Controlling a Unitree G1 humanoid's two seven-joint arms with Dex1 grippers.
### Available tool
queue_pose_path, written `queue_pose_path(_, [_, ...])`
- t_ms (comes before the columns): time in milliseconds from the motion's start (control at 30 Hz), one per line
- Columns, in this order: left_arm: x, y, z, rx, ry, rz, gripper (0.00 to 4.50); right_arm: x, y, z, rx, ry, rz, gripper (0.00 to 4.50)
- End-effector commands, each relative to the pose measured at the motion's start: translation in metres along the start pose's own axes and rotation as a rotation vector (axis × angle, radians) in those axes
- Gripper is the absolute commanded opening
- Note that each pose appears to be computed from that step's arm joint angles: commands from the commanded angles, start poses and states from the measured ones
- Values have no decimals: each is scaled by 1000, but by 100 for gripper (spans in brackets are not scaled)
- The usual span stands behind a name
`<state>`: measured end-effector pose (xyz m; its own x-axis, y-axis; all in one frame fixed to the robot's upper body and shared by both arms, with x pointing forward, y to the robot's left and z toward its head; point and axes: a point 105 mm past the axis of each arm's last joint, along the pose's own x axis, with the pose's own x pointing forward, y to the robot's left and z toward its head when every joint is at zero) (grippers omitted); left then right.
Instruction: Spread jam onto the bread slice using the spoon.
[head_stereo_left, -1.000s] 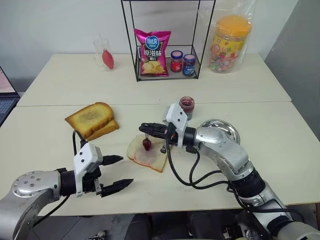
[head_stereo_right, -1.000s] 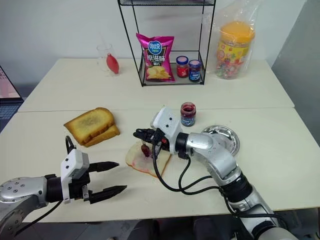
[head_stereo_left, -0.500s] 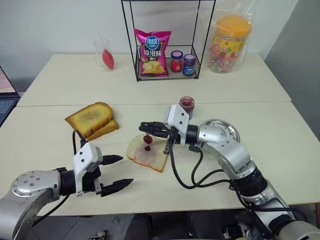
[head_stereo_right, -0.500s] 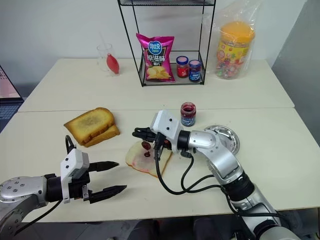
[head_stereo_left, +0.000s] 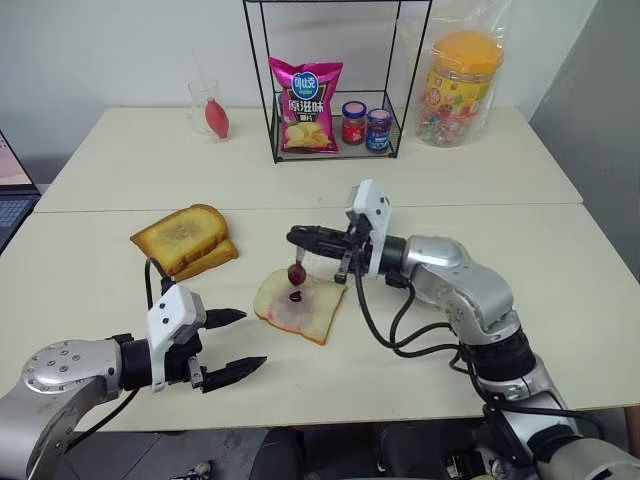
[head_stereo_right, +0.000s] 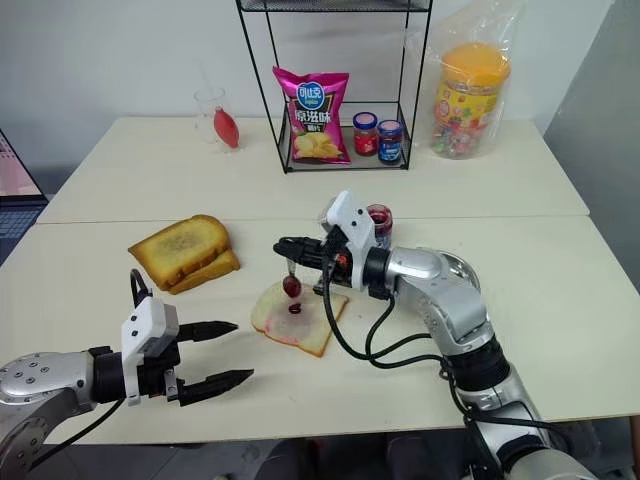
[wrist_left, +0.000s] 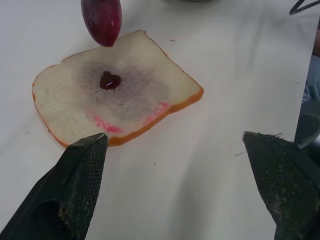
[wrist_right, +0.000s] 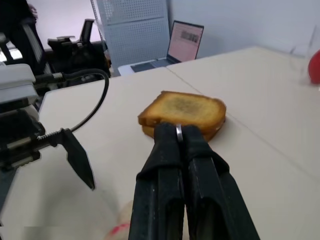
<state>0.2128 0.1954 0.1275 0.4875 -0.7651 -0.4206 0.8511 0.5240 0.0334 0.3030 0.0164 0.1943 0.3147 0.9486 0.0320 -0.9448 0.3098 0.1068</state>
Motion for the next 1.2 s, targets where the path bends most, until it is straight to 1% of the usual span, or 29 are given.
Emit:
queue_pose_path(33, [-2, 1, 5, 30, -6, -8, 450, -4, -6, 2, 140, -51, -30, 4])
queue_pose_path(133, [-3, 1, 4, 28, -8, -11, 450, -4, -13, -6, 266, -69, -65, 4])
queue_pose_path(200, [-4, 2, 1, 24, -4, -11, 450, -3, -24, -16, 363, -84, -107, 4])
queue_pose_path(267, [-5, 2, -1, 20, 0, -10, 450, -2, -32, -23, 418, -91, -137, 4])
queue_pose_path(633, [-4, 2, -7, 23, -5, 5, 450, -1, -60, -49, 554, -94, -261, 4])
queue_pose_path(800, [-3, 2, -6, 29, -9, 6, 450, 6, -68, -50, 609, -125, -297, 4])
queue_pose_path(1033, [0, 2, -5, 36, -16, 0, 450, 18, -74, -43, 710, -180, -324, 4])
queue_pose_path(1200, [0, 3, -3, 30, -26, 3, 450, 16, -73, -46, 794, -152, -323, 4])
